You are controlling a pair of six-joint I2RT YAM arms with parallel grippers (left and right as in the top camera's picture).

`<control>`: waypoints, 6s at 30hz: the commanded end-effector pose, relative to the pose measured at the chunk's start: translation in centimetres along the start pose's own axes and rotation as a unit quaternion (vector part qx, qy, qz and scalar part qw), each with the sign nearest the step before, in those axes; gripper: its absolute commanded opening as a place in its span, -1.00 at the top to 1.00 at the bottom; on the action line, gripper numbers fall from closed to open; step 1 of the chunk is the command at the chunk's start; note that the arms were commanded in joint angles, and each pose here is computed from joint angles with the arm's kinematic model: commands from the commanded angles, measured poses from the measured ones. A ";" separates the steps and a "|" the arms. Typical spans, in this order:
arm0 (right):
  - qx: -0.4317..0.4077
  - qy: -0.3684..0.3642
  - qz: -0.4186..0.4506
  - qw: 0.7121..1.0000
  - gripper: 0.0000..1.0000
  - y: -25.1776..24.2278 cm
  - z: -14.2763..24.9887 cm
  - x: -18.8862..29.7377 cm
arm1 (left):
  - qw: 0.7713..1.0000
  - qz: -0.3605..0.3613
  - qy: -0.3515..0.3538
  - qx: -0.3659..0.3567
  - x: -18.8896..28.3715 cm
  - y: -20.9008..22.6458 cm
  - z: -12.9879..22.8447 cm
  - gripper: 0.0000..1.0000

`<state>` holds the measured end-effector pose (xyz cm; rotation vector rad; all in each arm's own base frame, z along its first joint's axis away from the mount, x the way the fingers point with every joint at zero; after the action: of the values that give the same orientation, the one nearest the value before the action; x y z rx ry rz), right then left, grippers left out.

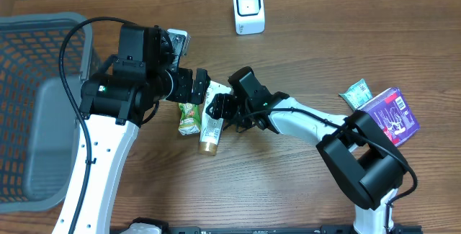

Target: Scan the item barcode

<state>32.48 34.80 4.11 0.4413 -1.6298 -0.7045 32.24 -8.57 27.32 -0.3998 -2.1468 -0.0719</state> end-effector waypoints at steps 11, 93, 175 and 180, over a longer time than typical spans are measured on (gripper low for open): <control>-0.024 0.000 0.045 0.999 0.93 -2.5 -0.3 -0.3 | 1.000 -0.001 -0.018 -0.011 1.1 -0.2 -0.6 -0.99; 0.485 0.025 0.121 0.865 -0.47 -9.7 -7.9 7.6 | 1.000 -0.001 -0.018 -0.011 1.1 -0.1 -0.6 -0.99; 0.286 -0.007 -0.211 0.935 0.92 2.3 -4.8 24.9 | 1.000 -0.001 -0.018 -0.011 1.1 -0.1 -0.6 -0.99; 0.352 -0.063 -0.205 0.911 0.93 4.8 -2.6 29.7 | 1.000 -0.001 -0.018 -0.011 1.1 -0.1 -0.6 -0.99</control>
<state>31.92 18.50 23.74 1.1349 -1.7794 -0.5119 32.24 -8.57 27.32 -0.3998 -2.1468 -0.0719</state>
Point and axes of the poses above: each gripper's point midway between its finger pads, its own x axis back along the fingers, its own y axis along the line the jaws close on, z = x × y, the point moved 2 cm from there along x, back along the fingers, and after that the axes turned 4 degrees about -x, right-handed, at the moved point
